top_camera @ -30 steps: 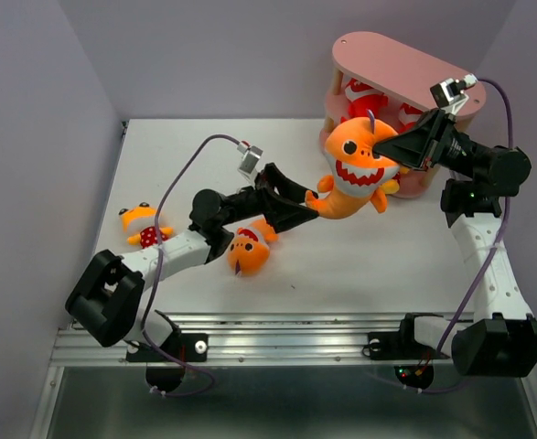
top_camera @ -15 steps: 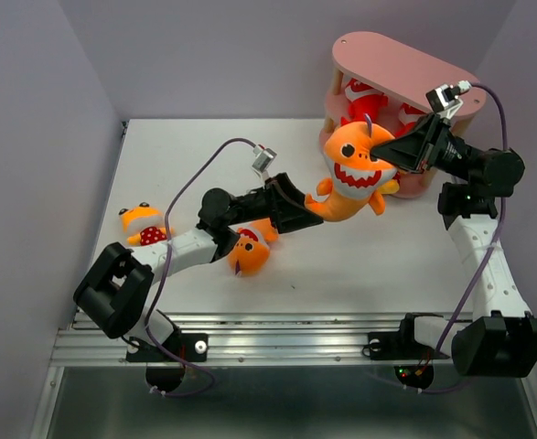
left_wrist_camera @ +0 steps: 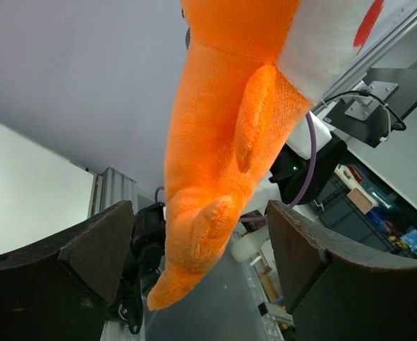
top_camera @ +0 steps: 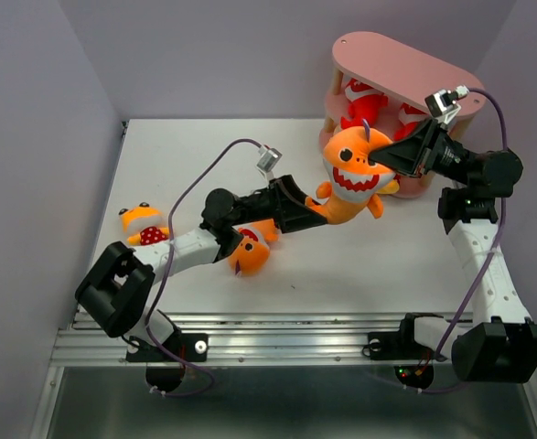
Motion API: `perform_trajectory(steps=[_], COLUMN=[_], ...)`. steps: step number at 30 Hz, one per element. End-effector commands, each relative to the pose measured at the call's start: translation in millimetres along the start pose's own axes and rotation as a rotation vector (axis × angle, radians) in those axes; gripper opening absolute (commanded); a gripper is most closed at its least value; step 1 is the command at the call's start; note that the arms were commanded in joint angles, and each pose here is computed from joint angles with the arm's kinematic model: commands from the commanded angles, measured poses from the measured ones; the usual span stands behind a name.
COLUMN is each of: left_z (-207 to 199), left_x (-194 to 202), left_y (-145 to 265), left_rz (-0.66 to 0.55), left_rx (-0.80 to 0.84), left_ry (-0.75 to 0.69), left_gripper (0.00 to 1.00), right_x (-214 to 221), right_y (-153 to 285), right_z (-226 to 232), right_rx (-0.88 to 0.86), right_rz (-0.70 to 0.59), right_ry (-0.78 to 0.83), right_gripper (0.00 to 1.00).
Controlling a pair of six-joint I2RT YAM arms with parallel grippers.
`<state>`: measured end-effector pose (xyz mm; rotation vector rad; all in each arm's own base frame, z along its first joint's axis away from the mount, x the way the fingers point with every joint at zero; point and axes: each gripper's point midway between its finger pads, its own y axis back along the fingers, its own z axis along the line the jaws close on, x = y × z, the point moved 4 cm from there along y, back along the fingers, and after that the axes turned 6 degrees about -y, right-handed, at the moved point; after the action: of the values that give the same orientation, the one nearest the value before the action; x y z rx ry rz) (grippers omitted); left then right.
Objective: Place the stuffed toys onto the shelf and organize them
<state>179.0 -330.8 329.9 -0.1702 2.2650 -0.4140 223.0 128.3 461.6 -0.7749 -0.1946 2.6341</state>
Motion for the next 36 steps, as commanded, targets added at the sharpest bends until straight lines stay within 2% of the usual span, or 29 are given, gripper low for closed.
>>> perform_trajectory(steps=[1, 6, 11, 13, 18, 23, 24, 25, 26, 28, 29, 31, 32, 33, 35, 36], left_z=[-74.1, -77.1, -84.3, -89.0, -101.3, -104.9, -105.3, -104.6, -101.9, -98.8, -95.8, -96.6, -92.9, -93.4, -86.7, -87.2], left_x=[-34.1, -33.9, -33.5, -34.4, -32.9, -29.2, -28.3, -27.8, -26.8, -26.3, -26.7, -27.3, -26.9, -28.8, -29.2, -31.6], left_y=[-2.5, -2.6, -0.6, 0.2, 2.4, 6.5, 7.8, 8.0, 6.8, 6.1, 4.9, 3.7, 2.1, 0.3, -2.8, -5.4], left_rz=[-0.165, -0.164, -0.167, -0.171, -0.165, -0.155, -0.155, -0.151, -0.139, -0.130, -0.118, -0.104, -0.092, -0.087, -0.062, -0.057], left_rx=[0.340, 0.356, 0.379, 0.391, 0.430, 0.427, 0.419, 0.409, 0.388, 0.358, 0.329, 0.315, 0.294, 0.290, 0.247, 0.242], left_ry=[-0.350, -0.342, -0.346, -0.354, -0.356, -0.347, -0.345, -0.339, -0.323, -0.312, -0.309, -0.314, -0.308, -0.314, -0.307, -0.316], left_gripper=[0.83, 0.69, 0.60, 0.50, 0.42, 0.36, 0.28, 0.25, 0.19, 0.00, 0.00, 0.00, 0.00, 0.00, 0.00, 0.00], right_x=[1.2, 3.2, 4.9, 4.9, 1.7, -5.7, -6.8, -7.0, -7.0, -8.6, -8.5, -10.1, -10.4, -10.4, -15.4, -15.2], right_y=[1.9, 2.8, 3.8, 4.0, 5.4, 7.7, 7.3, 7.2, 7.2, 8.6, 8.5, 10.2, 10.0, 9.9, 12.7, 12.5], right_z=[8.4, 6.8, 1.6, -0.7, -5.3, -5.5, -5.4, -4.6, -4.3, -4.5, -2.8, -0.7, 0.1, 1.6, 6.0, 7.7], right_rx=[-0.009, -0.006, 0.009, 0.015, 0.031, 0.041, 0.041, 0.040, 0.040, 0.044, 0.043, 0.047, 0.049, 0.050, 0.065, 0.069], right_rz=[-0.023, -0.025, -0.030, -0.035, -0.053, -0.073, -0.072, -0.071, -0.070, -0.069, -0.069, -0.072, -0.070, -0.067, -0.070, -0.054], right_ry=[0.056, 0.056, 0.054, 0.052, 0.068, 0.080, 0.083, 0.092, 0.098, 0.114, 0.132, 0.164, 0.172, 0.188, 0.252, 0.268], right_gripper=[0.01, 0.01, 0.01, 0.01, 0.01, 0.07, 0.09, 0.10, 0.18, 0.31, 0.44, 0.57, 0.69, 0.75, 1.00, 1.00])
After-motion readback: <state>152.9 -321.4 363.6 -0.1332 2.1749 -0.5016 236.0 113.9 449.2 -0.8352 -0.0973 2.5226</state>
